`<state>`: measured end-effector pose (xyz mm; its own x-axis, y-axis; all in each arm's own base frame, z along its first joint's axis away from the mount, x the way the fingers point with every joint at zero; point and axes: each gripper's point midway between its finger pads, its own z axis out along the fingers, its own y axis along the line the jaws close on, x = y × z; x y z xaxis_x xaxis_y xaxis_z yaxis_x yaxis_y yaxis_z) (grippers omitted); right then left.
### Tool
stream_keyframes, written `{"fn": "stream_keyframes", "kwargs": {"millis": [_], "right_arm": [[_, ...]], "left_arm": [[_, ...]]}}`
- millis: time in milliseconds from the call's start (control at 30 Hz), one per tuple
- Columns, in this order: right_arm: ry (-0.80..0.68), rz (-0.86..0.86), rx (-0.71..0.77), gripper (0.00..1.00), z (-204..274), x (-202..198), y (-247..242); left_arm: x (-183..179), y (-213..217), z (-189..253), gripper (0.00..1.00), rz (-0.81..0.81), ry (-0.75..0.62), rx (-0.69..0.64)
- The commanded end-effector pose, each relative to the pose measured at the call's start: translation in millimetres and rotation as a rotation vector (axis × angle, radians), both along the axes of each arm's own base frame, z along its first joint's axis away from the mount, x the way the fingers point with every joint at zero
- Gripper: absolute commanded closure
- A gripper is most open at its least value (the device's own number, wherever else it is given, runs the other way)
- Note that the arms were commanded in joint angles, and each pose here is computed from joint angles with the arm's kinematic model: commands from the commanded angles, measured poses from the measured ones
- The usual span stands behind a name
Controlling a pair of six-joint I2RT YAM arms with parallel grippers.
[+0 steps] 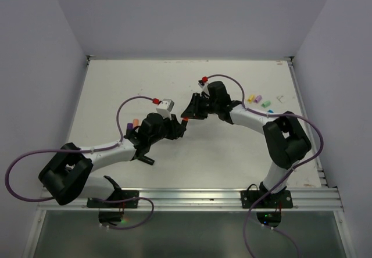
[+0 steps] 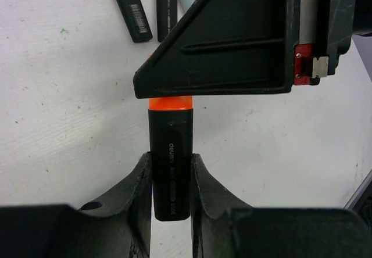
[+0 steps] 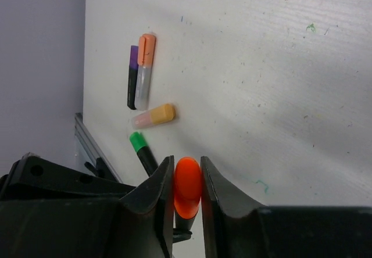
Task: Open the pen caps
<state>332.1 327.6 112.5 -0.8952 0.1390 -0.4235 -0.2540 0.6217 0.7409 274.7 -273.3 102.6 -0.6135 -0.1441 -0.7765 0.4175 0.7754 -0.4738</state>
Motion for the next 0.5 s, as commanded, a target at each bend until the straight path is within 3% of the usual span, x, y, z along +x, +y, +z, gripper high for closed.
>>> {"fn": "stream_keyframes", "kwargs": {"millis": [0, 33, 67, 200, 300, 467], "right_arm": [[-0.059, -0.025, 0.031, 0.83, 18, 19, 8], [-0.057, -0.022, 0.031, 1.0, 17, 19, 8], [-0.053, -0.02, 0.028, 1.0, 16, 17, 8], [-0.051, -0.017, 0.038, 1.0, 16, 9, 5], [-0.041, -0.002, 0.08, 1.0, 22, 1, 7], [-0.044, -0.007, 0.143, 1.0, 40, -6, 8]], "left_arm": [[5, -8, 22, 1.0, -0.002, -0.07, -0.054], [5, -8, 22, 1.0, -0.002, -0.07, -0.054], [5, -8, 22, 1.0, 0.001, -0.07, -0.052], [5, -7, 21, 0.55, -0.002, -0.074, -0.042], [9, -3, 21, 0.35, 0.018, -0.092, -0.027], [7, -4, 15, 0.29, 0.006, -0.086, -0.024]]}}
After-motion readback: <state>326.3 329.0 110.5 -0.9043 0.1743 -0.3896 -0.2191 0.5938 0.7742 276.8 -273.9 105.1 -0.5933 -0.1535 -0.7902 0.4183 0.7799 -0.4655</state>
